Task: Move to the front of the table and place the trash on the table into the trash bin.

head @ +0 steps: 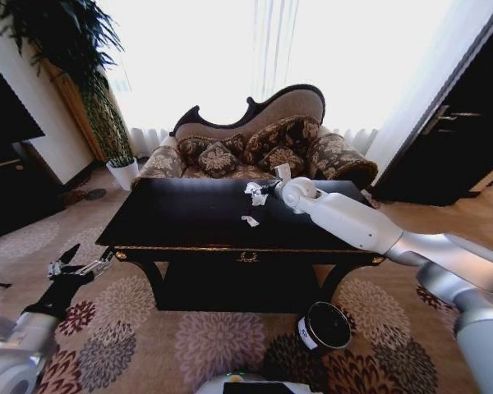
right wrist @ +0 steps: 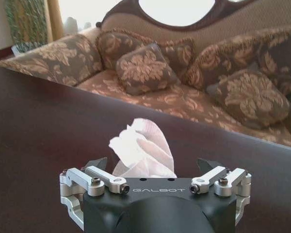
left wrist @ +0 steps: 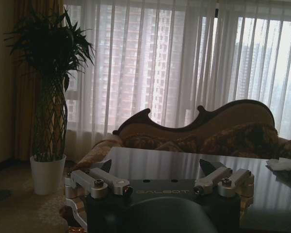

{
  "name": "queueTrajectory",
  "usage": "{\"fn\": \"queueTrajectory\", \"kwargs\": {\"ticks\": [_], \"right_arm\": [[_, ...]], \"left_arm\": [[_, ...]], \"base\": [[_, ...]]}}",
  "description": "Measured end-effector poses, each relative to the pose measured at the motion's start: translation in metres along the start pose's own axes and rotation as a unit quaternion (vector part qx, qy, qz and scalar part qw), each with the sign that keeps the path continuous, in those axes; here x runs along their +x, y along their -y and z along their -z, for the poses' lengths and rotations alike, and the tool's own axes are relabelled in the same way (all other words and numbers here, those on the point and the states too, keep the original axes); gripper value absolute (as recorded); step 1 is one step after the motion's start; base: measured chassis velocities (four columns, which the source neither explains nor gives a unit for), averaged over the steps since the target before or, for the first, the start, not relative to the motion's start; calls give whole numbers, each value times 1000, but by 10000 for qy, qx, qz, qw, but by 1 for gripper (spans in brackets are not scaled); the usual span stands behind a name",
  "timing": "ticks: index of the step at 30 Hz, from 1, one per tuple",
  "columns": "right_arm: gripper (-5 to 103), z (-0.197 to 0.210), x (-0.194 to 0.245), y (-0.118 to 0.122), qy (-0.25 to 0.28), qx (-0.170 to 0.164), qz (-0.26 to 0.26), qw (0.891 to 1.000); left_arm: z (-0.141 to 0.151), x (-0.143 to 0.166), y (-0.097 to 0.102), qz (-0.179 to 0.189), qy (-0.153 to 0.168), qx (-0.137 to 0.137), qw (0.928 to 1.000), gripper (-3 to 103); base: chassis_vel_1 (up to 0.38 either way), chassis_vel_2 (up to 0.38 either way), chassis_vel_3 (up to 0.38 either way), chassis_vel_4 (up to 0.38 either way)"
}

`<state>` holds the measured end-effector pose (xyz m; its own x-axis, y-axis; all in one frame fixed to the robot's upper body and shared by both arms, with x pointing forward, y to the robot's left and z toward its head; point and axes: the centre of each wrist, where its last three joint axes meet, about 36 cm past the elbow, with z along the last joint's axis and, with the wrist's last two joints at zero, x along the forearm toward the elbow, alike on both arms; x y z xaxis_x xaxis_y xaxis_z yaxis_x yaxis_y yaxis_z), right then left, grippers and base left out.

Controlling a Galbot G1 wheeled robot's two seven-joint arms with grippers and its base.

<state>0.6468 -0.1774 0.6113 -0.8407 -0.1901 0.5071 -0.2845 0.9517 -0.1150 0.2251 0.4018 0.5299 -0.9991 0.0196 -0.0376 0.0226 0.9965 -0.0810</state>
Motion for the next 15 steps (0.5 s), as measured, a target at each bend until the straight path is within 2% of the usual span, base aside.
{"fn": "queueTrajectory", "kwargs": {"ticks": [15], "right_arm": [[100, -8, -24, -1, -196, -206, -90, 9996]], "left_arm": [[0, 0, 0, 0, 0, 0, 10000, 100]], "base": [[0, 0, 0, 0]]}}
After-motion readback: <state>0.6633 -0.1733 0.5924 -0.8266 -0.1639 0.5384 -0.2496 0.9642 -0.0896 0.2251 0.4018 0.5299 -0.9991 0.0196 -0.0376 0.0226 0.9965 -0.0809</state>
